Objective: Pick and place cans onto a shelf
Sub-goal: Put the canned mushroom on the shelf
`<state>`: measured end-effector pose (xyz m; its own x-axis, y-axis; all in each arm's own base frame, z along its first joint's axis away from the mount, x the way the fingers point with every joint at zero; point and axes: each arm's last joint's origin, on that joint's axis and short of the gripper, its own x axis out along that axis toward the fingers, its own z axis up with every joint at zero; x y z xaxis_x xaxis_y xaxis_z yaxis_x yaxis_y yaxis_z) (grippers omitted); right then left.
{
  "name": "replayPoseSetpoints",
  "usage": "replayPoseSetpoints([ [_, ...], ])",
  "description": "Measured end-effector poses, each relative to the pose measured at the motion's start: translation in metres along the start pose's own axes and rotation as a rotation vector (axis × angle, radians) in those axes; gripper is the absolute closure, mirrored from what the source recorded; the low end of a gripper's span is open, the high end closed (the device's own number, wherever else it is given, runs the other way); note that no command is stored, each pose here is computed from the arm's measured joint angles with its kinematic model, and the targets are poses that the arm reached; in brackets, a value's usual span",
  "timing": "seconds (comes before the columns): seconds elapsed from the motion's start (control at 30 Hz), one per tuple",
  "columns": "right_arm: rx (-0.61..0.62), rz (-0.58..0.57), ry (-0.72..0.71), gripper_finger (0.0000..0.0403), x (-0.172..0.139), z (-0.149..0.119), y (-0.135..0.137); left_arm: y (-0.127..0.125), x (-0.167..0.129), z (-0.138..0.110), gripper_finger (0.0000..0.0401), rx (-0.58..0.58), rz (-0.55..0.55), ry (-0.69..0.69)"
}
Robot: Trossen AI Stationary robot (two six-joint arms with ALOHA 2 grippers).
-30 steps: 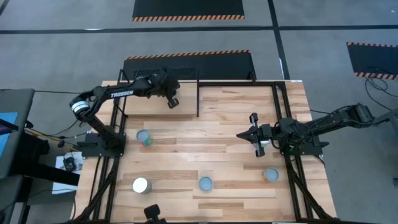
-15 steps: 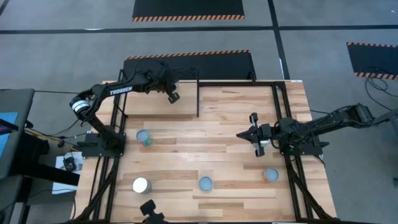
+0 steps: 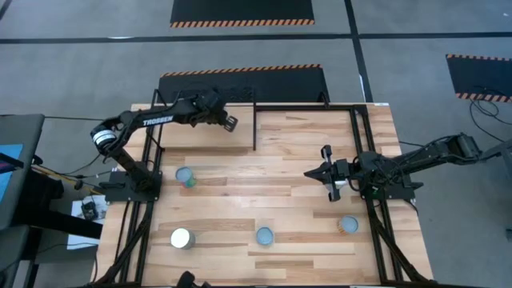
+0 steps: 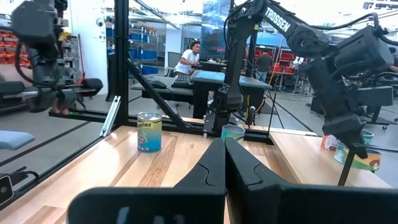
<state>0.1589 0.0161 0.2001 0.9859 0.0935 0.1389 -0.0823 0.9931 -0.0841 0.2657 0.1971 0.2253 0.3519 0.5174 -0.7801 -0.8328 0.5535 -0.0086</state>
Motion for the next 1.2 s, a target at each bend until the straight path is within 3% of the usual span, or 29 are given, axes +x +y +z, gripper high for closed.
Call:
replayPoseSetpoints([
  [0.2,0.000,0.003,0.000,0.0392,0.000,0.000,0.000,-0.002,-0.001,-0.004,0.0398,-0.059,0.017,0.024],
  [0.67,-0.009,0.005,-0.001,0.0392,0.000,0.000,0.000,-0.005,0.029,-0.010,0.0394,-0.040,0.025,0.073],
  [0.87,-0.014,0.006,0.000,0.0392,0.000,0.000,0.000,-0.005,0.028,-0.010,0.0392,-0.039,0.031,0.066],
  [1.2,-0.018,0.007,0.002,0.0392,0.000,0.000,0.000,-0.004,0.026,-0.008,0.0336,-0.018,0.030,0.051],
])
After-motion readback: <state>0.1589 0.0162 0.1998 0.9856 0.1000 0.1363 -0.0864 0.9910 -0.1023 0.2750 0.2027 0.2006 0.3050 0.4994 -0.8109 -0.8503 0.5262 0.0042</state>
